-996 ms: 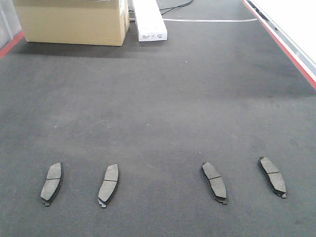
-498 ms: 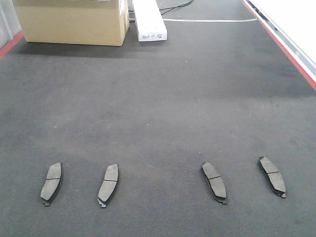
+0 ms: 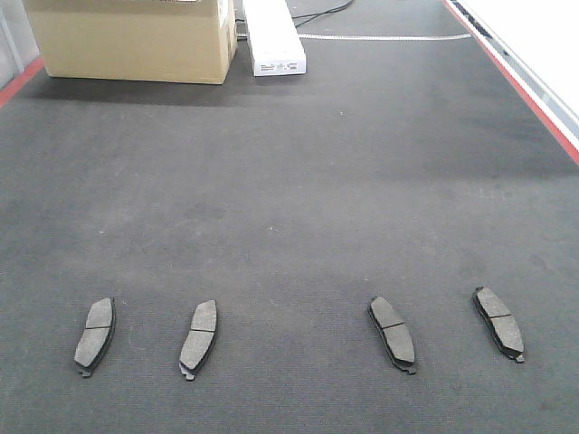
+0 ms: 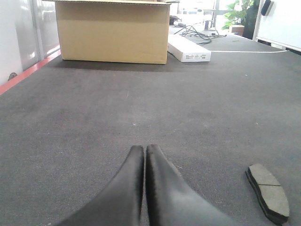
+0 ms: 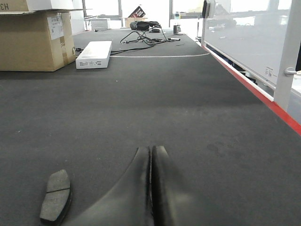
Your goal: Move and align brake pads A on conveyor
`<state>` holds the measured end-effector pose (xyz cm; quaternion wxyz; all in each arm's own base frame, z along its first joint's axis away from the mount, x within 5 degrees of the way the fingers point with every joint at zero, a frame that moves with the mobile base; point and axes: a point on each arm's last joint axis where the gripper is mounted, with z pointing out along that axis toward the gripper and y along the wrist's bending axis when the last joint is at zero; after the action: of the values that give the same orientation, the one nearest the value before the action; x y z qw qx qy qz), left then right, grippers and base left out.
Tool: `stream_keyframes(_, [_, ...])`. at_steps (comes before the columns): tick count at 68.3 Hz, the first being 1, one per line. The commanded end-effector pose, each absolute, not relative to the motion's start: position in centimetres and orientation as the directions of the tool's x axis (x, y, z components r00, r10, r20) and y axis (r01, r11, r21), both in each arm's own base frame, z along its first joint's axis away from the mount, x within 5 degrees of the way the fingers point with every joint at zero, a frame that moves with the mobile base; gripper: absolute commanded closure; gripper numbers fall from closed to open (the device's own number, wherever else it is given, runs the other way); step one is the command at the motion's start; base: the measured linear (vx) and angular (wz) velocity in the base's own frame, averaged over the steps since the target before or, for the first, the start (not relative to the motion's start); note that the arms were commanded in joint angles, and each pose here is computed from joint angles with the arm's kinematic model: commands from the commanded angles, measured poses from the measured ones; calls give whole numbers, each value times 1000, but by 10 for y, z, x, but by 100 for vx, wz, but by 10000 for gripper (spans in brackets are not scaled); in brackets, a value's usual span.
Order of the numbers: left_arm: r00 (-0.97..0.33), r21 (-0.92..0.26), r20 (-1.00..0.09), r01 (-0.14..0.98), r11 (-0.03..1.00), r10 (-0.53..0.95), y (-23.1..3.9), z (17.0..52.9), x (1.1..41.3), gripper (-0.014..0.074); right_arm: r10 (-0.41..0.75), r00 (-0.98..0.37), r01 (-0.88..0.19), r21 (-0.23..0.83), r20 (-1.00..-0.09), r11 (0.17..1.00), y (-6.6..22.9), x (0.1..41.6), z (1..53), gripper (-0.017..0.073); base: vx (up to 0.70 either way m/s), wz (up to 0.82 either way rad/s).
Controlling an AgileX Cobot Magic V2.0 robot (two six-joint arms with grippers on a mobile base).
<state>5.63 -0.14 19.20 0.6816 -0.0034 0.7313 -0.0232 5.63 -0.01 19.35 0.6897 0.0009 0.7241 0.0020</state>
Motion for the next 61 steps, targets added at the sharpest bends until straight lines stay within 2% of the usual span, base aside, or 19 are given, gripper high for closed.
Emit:
stream_keyframes(1, [5,-45,-999,34,998,-45,-2,194,56,600,-1,28,2,-1,-1000,1000,0,56,197,571,0,0])
stream_keyframes(17, [5,-45,-999,34,998,-45,-2,194,56,600,-1,69,0,-1,-998,1000,0,56,201,571,0,0])
stream_keyframes(61, [5,-45,-999,34,998,-45,-2,194,56,600,0,69,0,0,-998,1000,0,56,201,571,0,0])
